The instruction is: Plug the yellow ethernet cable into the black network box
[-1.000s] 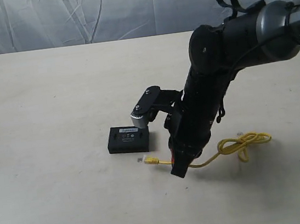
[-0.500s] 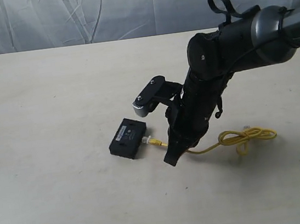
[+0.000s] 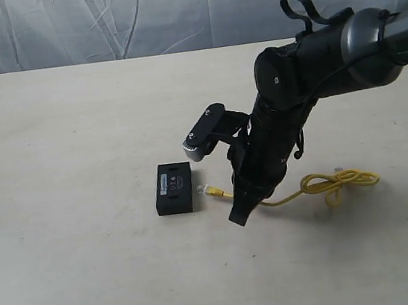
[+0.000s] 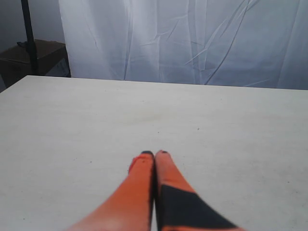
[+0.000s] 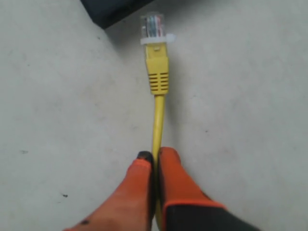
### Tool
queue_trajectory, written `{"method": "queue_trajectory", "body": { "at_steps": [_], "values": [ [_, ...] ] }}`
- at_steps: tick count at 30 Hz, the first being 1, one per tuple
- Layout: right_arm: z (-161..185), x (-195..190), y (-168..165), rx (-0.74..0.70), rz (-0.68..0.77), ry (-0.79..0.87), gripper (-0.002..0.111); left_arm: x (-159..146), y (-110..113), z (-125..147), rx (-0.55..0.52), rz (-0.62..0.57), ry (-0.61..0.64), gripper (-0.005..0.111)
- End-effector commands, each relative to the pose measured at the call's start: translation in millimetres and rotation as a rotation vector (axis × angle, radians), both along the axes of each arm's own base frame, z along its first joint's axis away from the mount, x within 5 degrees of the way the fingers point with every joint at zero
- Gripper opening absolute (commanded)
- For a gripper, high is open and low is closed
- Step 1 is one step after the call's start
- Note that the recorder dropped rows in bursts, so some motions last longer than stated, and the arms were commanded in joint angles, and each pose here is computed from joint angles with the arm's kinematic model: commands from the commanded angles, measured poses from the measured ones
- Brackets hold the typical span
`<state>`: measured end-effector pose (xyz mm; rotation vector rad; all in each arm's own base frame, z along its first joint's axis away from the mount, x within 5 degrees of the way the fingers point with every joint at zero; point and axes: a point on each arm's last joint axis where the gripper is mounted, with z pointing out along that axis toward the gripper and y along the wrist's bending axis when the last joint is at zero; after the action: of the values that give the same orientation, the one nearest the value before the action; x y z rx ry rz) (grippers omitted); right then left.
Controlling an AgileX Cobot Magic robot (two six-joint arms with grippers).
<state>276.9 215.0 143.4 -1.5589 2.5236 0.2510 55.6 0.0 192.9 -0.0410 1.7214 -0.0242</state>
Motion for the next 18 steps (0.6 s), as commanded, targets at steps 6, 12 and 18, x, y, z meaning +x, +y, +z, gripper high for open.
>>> {"method": "queue_trajectory", "body": {
  "at_steps": [6,12,18],
  "values": [
    [1.1,-3.4,0.4,0.014,0.062,0.019,-0.001,-0.1,0.2,-0.7,-0.001,0.003,-0.007,0.000],
    [1.6,-4.3,2.4,0.037,0.078,0.024,-0.001,-0.1,0.2,-0.7,-0.001,0.003,-0.007,0.000],
    [1.6,-4.5,2.3,0.035,0.088,0.024,-0.001,-0.1,0.2,-0.7,-0.001,0.003,-0.007,0.000]
  ]
}}
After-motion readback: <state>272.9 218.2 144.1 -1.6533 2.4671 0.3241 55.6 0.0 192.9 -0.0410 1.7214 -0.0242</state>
